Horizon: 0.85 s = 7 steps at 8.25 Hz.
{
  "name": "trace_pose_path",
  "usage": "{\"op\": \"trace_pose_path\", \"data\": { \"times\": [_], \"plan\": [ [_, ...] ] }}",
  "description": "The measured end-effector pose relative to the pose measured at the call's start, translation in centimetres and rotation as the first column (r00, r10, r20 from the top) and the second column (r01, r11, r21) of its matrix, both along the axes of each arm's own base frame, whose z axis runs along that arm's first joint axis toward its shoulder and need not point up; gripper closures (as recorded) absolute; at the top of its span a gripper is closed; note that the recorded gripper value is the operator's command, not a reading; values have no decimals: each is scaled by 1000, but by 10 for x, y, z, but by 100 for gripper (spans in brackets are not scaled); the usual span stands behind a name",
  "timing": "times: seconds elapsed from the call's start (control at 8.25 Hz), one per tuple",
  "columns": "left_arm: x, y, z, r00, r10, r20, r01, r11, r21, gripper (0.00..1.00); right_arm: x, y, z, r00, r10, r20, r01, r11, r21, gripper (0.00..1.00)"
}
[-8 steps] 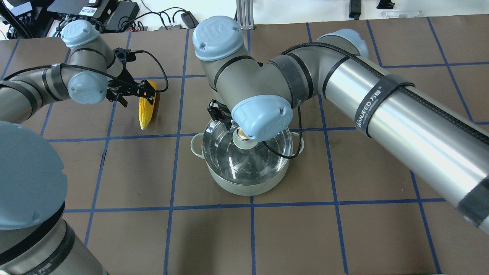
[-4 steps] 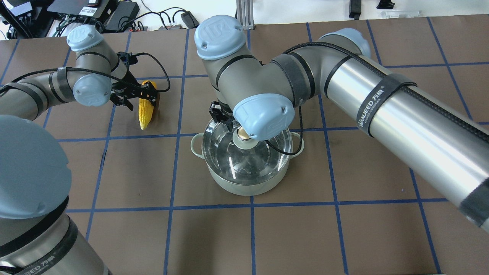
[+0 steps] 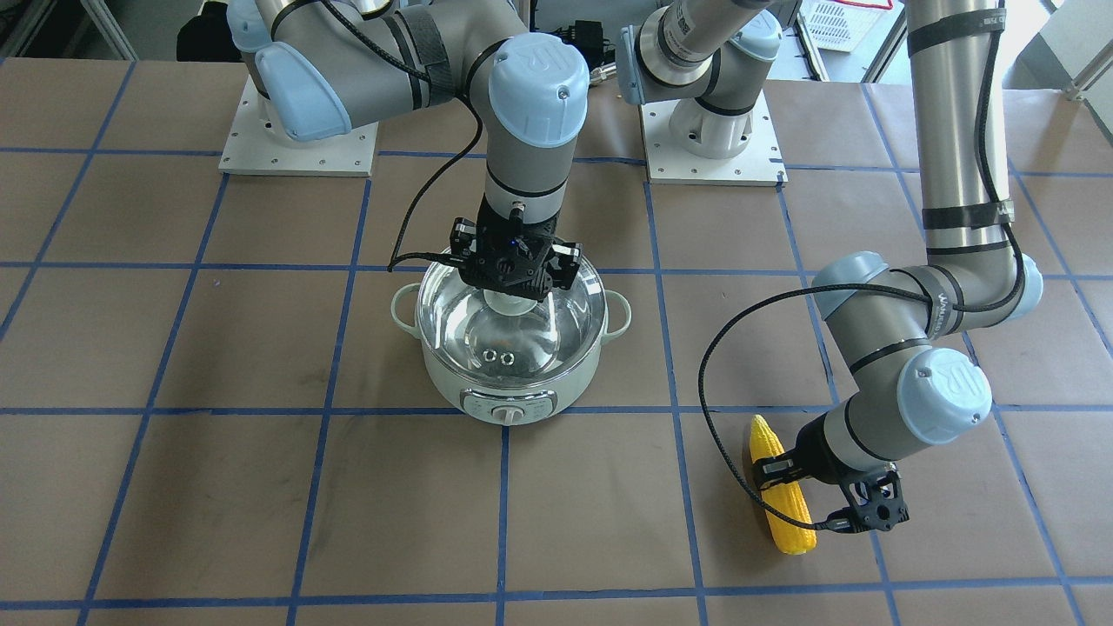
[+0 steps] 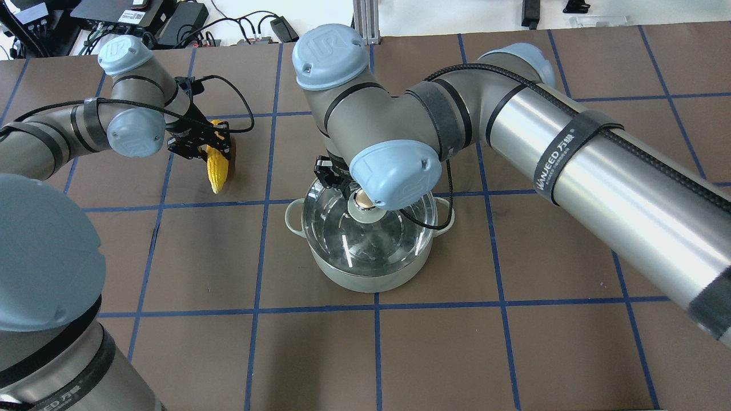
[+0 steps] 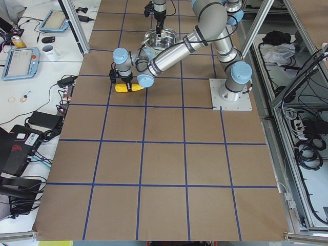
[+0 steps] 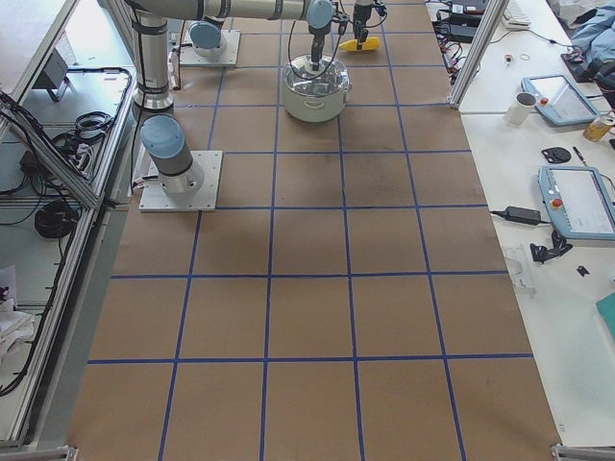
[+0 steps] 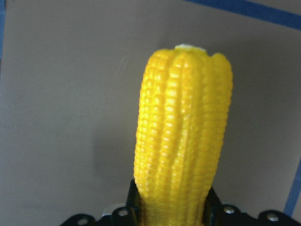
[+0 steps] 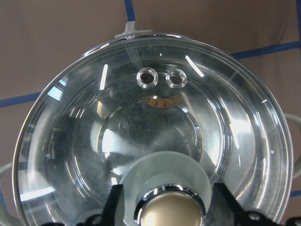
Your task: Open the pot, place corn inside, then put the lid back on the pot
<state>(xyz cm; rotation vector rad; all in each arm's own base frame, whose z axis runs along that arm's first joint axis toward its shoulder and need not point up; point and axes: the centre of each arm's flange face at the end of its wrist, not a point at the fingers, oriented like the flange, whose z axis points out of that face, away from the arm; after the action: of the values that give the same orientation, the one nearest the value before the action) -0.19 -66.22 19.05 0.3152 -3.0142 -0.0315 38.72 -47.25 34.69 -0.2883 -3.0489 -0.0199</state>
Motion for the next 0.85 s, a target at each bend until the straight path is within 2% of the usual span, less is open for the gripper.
{"op": "trace_pose_path", "data": {
  "times": [0.12,0.36,0.61,0.85],
  "plan": [
    [-2,2,9,1000,0,4,0,1000,3,100,0,0,0,1000,16,0,-16,1000,3,75],
    [-6,10,34,1000,-4,7,4,1000,16,100,0,1,-1,999,51,4,-51,999,17,100],
    [-8,19,58,1000,-7,6,7,1000,23,100,-1,2,-1,996,83,26,-84,996,35,100],
    [-12,23,69,1000,-12,7,12,1000,23,100,-7,-3,15,994,97,45,-98,995,12,100]
  ]
}}
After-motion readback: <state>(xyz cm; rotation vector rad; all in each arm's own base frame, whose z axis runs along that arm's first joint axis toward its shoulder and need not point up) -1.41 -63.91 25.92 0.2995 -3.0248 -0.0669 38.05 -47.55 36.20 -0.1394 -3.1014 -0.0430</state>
